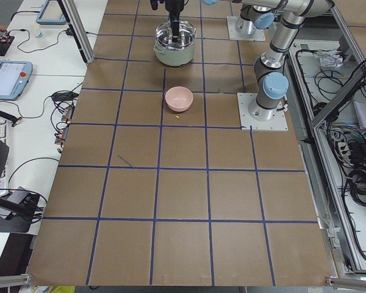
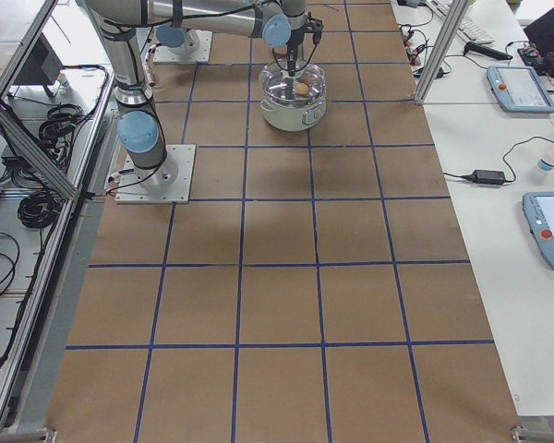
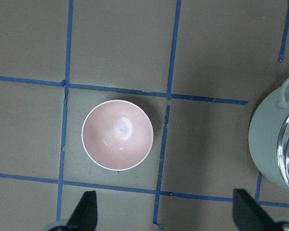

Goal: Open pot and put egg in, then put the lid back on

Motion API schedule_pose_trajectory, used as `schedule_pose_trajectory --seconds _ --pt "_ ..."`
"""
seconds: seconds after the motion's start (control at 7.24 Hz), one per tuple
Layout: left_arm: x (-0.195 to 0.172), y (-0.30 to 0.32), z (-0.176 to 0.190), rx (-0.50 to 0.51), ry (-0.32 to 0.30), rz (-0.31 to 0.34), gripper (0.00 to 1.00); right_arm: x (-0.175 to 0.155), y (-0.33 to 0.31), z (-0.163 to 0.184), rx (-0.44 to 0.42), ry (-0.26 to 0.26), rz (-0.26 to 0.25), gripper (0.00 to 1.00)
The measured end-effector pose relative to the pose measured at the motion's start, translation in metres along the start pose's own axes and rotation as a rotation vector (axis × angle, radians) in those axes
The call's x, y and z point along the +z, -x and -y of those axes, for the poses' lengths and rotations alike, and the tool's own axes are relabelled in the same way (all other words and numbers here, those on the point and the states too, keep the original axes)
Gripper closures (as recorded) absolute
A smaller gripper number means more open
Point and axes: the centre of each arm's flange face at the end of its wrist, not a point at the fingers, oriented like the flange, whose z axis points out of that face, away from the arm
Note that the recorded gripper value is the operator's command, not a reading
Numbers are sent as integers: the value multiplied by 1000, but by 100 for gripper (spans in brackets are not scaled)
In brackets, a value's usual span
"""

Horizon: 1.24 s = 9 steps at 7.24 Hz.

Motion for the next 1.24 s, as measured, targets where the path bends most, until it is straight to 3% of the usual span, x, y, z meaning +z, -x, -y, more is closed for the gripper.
schedule_pose_trajectory --seconds 0.55,0.83,0.97,1.11,1.24 --pt "0 0 0 0 0 0 0 -3 -1 3 -6 -14 5 28" --pt "0 -1 0 1 0 0 0 -22 -27 29 -25 -87 -12 26" --pt "0 -1 0 1 0 0 0 -37 -50 41 -12 -122 -24 20" --pt "0 -1 0 0 1 0 0 -51 -69 47 -6 -139 -31 0" --pt "1 -1 -1 1 2 0 0 -60 -87 52 -13 -125 -44 0"
